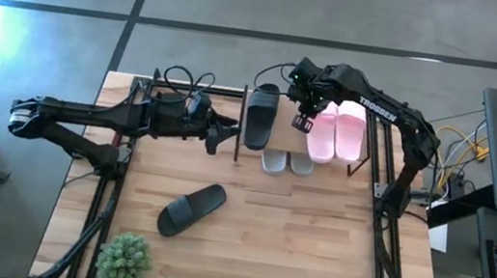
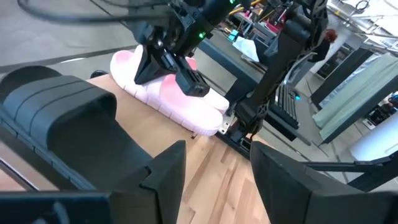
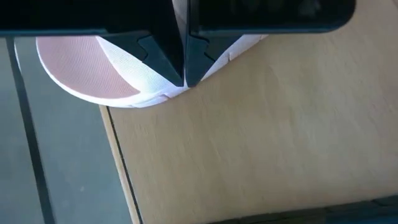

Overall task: Pick and place slides into the shelf
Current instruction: Put the pink slide on the shelf, then put the black slide on the shelf

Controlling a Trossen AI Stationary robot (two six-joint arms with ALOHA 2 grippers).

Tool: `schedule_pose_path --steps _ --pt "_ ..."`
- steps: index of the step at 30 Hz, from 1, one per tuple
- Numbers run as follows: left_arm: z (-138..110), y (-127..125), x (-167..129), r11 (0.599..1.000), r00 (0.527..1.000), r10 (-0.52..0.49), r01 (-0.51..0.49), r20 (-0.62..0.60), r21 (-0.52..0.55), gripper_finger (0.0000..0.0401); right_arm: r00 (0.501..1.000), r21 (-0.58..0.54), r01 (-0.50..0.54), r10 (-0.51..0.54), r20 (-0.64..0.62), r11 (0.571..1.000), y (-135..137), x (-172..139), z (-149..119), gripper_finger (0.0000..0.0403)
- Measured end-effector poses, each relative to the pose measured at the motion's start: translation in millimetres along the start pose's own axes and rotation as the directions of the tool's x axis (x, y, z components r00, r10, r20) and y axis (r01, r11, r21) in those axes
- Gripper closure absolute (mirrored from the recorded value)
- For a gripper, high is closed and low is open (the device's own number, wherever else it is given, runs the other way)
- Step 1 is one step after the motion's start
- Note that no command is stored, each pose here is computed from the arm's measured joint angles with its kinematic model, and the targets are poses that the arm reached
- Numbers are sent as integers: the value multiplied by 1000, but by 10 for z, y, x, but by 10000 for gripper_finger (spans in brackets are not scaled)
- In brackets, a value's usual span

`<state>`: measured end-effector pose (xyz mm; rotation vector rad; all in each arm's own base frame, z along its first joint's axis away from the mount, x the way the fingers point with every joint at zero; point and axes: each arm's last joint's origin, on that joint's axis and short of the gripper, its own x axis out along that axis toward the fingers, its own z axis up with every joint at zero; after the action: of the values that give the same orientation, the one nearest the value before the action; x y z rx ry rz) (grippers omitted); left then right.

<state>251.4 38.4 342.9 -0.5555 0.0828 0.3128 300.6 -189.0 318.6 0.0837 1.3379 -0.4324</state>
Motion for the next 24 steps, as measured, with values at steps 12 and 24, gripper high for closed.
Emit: schedule_pose_path --steps 12,24 --pt "0 0 -2 999 1000 0 0 0 36 235 984 75 18 -31 178 997 -6 -257 15 394" --pt "-221 86 -414 976 908 33 61 -418 210 235 953 41 -177 161 255 983 312 -776 -279 394"
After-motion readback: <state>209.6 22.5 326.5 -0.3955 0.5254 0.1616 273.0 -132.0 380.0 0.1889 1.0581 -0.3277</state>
